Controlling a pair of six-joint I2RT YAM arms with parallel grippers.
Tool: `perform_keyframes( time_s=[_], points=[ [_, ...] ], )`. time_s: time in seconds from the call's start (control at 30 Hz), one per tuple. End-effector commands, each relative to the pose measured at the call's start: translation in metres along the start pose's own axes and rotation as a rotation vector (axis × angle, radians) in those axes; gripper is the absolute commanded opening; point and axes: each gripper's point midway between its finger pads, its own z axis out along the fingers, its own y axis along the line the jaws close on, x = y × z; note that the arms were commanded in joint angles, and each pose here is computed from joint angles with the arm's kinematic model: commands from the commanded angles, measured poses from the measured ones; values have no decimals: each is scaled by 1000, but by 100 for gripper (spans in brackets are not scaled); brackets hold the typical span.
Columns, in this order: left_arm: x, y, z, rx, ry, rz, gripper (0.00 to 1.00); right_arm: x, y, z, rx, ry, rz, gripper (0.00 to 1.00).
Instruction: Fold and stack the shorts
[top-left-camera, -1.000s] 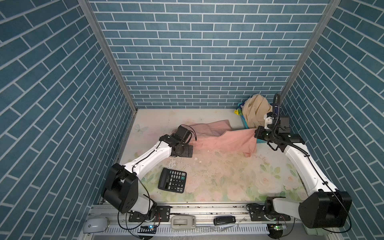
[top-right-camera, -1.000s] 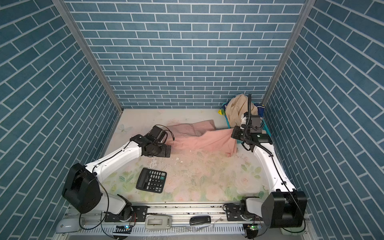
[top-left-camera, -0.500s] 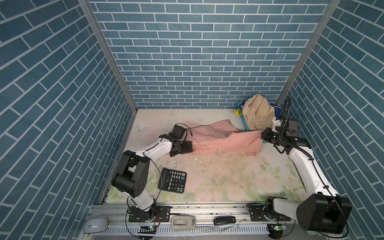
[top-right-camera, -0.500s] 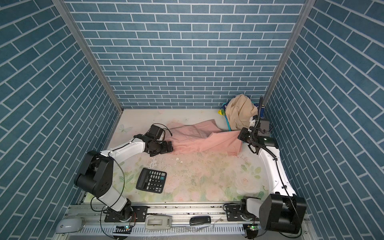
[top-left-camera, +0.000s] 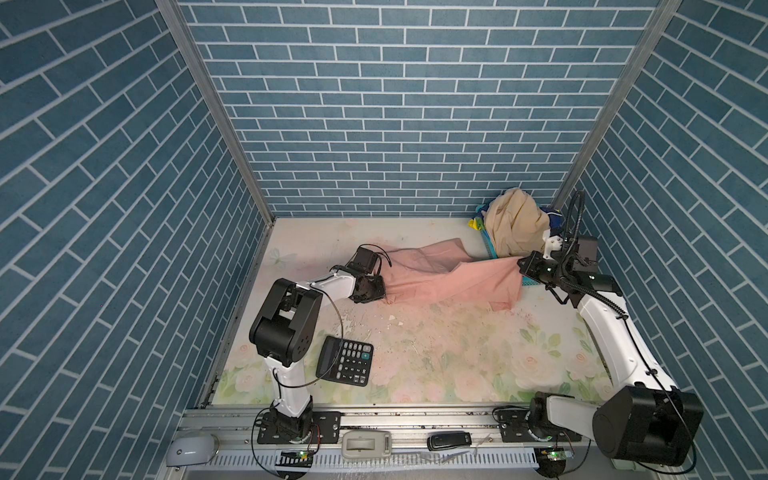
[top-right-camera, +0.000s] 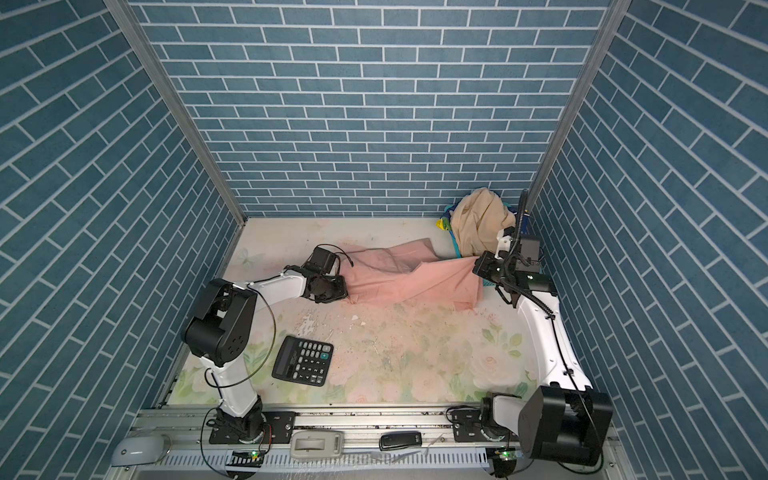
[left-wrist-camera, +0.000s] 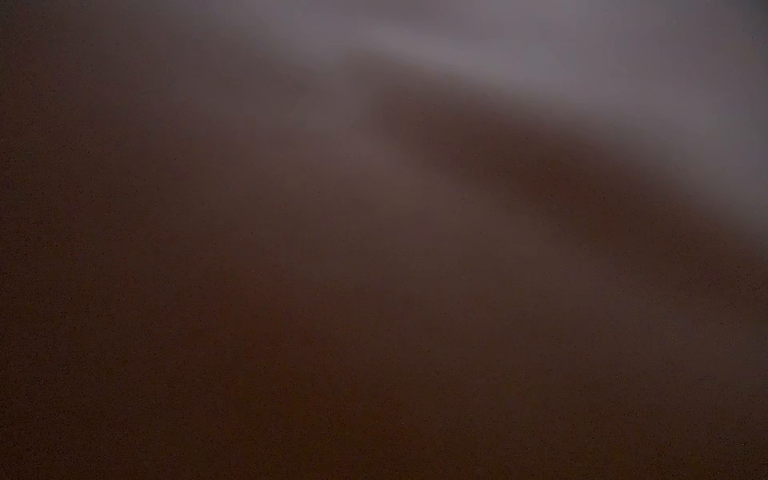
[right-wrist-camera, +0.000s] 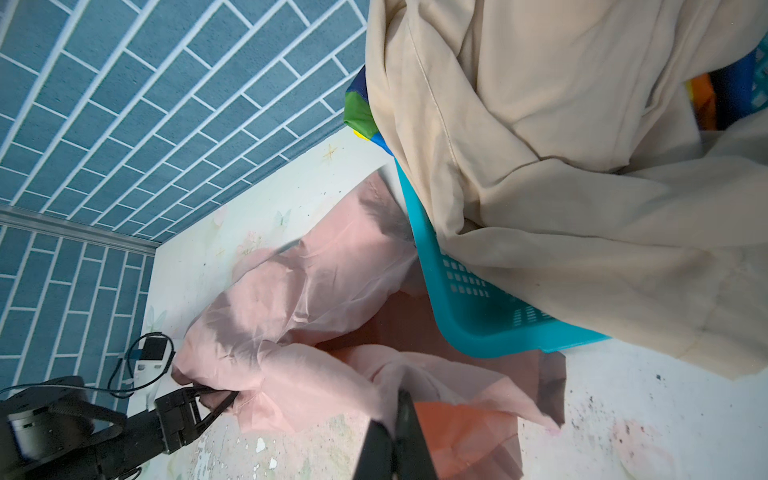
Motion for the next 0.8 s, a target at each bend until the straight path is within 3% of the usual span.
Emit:
perform_keyframes(
  time_s=[0.0, 0.13, 0.23, 0.37, 0.5, 0.6, 0.77],
  points=[
    [-22, -27, -29, 59, -26, 24, 10, -28, 24, -22, -48, -55, -12, 0],
    [-58, -53, -119, 7, -103, 131, 0, -56, 53, -62, -83, -133, -39, 0],
    [-75, -61, -189, -30, -173, 165, 0, -79, 78, -103, -109, -214, -63, 0],
    [-79, -73, -276, 23, -287, 162, 0, -113, 115, -176, -145, -345, -119, 0],
    [-79, -66, -334, 78, -401, 114, 5, -141, 139, -221, -177, -436, -158, 0],
    [-87, -34, -328, 121, -392, -16, 13, -156, 133, -177, -209, -348, -99, 0],
    [-96, 24, -259, 117, -243, -191, 10, -146, 91, -46, -173, -112, 5, 0]
  ],
)
